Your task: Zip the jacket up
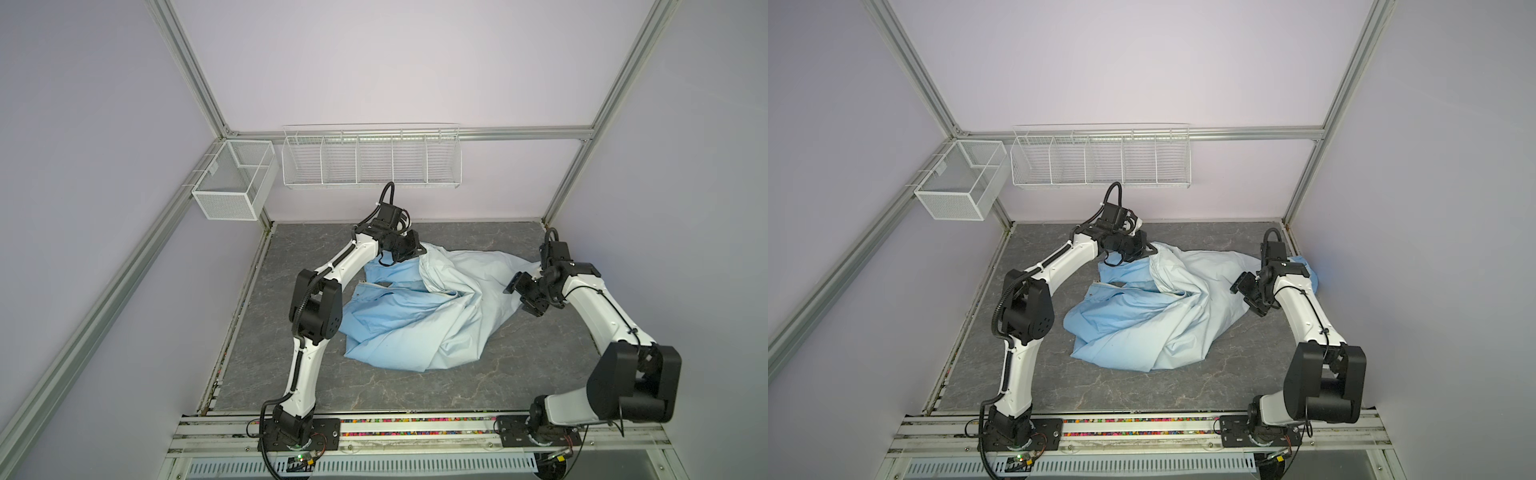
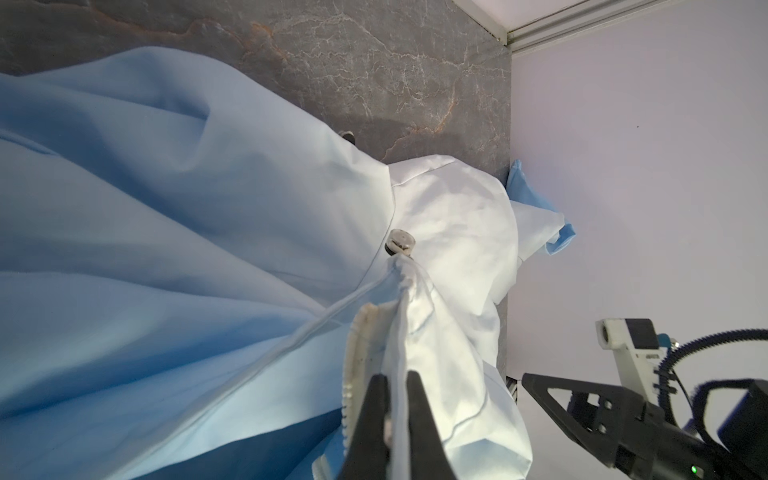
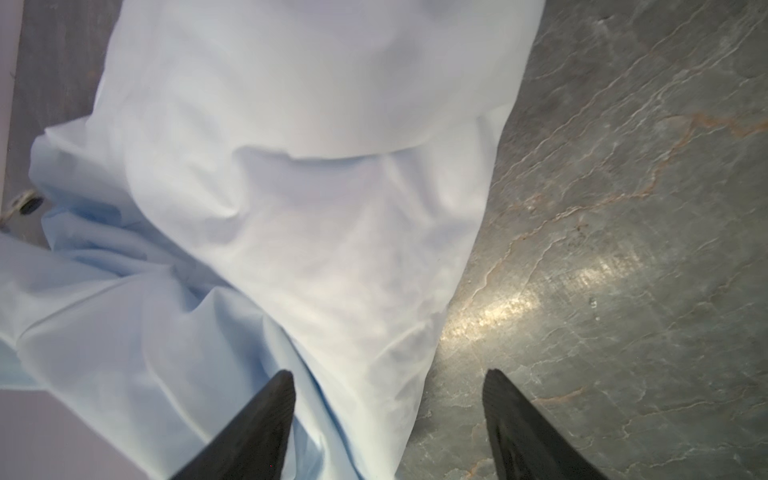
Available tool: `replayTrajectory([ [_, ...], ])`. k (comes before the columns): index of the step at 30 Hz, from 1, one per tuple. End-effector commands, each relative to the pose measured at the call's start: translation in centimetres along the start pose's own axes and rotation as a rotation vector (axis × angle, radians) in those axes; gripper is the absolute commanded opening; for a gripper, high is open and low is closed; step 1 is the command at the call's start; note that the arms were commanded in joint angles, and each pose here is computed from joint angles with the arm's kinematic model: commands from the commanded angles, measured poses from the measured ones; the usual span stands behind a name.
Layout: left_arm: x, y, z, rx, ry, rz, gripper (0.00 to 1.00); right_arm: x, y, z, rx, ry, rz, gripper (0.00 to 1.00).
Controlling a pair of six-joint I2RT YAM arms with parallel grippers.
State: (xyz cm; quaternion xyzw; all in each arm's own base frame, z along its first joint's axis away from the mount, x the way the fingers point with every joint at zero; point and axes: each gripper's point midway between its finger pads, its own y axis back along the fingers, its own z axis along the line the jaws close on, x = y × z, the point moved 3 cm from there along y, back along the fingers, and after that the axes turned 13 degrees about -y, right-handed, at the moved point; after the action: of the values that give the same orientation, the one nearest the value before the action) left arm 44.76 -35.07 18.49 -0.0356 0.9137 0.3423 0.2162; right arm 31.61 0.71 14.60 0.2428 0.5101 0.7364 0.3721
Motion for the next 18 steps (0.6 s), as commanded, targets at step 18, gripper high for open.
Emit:
replayTrajectory([
  [18,-5.6,16.5,-8.2,0.102,-0.197,-0.281,0.00,-1.4,-15.3,18.9,-0.190,0.115,0.270,0.55],
])
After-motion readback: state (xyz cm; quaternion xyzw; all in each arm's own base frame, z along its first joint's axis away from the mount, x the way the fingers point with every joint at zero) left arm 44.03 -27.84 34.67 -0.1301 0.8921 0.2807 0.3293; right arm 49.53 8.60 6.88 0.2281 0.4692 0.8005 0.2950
